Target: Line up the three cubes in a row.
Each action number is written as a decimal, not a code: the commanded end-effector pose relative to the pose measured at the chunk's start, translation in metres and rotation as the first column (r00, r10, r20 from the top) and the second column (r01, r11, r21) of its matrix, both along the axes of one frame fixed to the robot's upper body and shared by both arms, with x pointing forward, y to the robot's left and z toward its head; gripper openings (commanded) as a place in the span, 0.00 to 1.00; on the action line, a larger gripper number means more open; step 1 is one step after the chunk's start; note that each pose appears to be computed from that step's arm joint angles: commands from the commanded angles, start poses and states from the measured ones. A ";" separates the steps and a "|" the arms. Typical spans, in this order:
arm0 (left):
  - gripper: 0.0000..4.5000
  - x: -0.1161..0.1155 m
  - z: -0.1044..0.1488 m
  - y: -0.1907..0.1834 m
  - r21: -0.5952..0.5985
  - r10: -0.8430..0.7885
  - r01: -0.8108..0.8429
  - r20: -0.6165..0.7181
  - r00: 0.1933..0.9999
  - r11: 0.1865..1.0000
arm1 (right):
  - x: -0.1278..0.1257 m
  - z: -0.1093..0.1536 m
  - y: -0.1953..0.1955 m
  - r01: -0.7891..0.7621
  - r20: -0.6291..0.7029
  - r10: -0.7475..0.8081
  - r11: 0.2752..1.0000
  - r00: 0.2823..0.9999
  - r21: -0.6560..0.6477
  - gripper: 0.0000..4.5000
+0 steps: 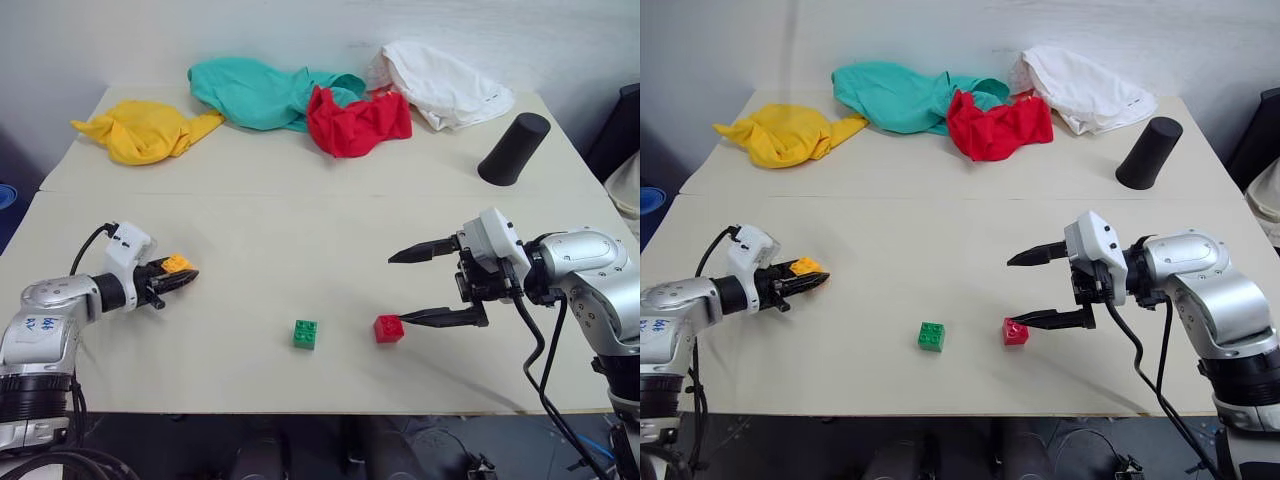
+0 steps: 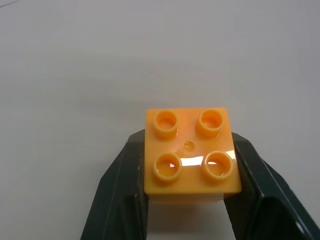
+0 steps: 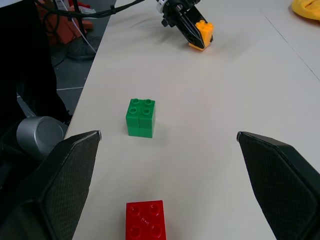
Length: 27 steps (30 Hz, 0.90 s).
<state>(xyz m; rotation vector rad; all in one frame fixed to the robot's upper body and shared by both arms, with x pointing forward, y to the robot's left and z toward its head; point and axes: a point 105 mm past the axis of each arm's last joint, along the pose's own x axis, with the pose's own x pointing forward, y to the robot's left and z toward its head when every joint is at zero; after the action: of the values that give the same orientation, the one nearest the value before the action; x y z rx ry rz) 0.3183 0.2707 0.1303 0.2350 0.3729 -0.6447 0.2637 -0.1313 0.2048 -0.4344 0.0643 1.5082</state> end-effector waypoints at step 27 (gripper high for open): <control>0.42 -0.038 -0.010 -0.081 0.262 -0.780 0.789 -0.162 0.604 0.556 | -0.031 -0.010 -0.031 0.121 -0.009 -0.122 0.990 0.993 -0.075 1.00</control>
<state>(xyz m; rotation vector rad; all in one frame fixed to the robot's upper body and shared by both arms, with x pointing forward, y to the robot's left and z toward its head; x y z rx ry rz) 0.2767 0.1889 0.1134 0.7172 0.4203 -1.5177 0.2367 -0.1634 0.1851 -0.4330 0.1903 1.3924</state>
